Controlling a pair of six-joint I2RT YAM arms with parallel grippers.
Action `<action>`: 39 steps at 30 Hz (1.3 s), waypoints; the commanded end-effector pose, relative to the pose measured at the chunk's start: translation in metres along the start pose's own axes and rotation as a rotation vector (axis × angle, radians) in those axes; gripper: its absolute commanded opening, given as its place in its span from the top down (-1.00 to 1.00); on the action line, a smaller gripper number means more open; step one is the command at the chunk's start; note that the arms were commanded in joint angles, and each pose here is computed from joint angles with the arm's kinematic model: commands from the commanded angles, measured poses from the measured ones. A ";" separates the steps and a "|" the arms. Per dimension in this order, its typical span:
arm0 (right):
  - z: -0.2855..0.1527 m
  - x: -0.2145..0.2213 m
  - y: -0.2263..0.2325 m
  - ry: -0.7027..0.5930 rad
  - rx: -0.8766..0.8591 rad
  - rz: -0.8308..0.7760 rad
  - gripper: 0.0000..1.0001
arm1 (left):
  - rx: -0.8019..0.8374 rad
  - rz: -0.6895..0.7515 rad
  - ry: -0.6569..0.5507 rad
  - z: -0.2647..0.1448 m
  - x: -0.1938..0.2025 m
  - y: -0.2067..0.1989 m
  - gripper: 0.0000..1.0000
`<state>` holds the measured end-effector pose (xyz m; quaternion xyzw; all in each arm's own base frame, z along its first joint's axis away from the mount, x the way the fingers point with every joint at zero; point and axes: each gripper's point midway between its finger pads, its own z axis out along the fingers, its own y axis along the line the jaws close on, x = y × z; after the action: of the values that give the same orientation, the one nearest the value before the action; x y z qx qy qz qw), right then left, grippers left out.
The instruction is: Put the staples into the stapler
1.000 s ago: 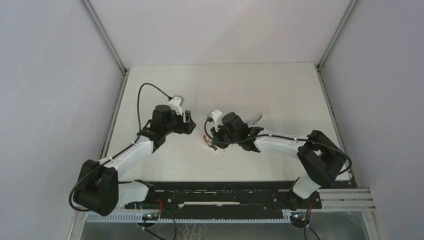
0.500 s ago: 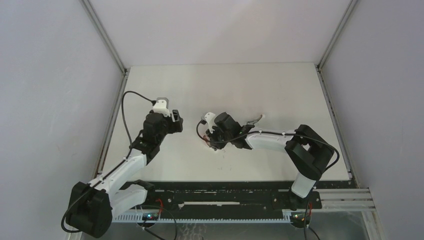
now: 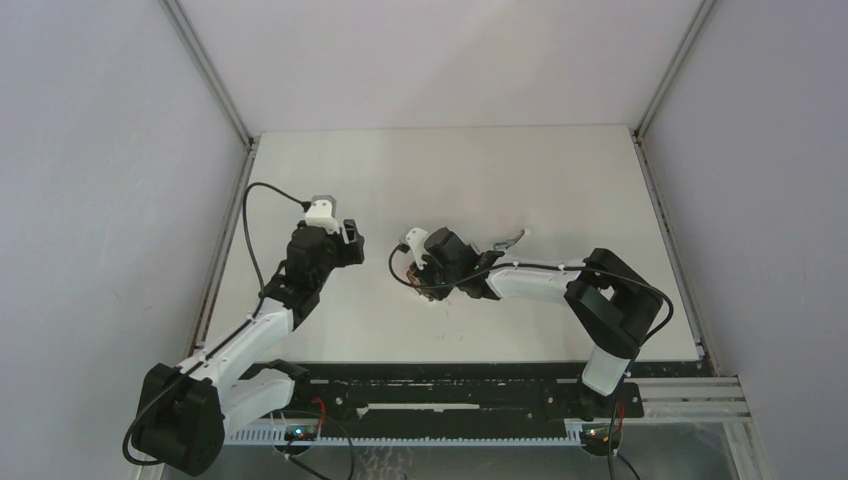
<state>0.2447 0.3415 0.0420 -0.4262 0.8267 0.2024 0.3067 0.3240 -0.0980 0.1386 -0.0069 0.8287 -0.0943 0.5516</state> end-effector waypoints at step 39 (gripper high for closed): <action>-0.012 -0.029 0.002 -0.025 0.075 -0.119 0.89 | -0.014 -0.001 -0.070 -0.004 -0.013 0.005 -0.50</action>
<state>0.2426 0.3363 0.0385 -0.4564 0.8225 0.1488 0.3050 0.3248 -0.0962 0.1460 -0.0109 0.8215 -0.0936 0.5624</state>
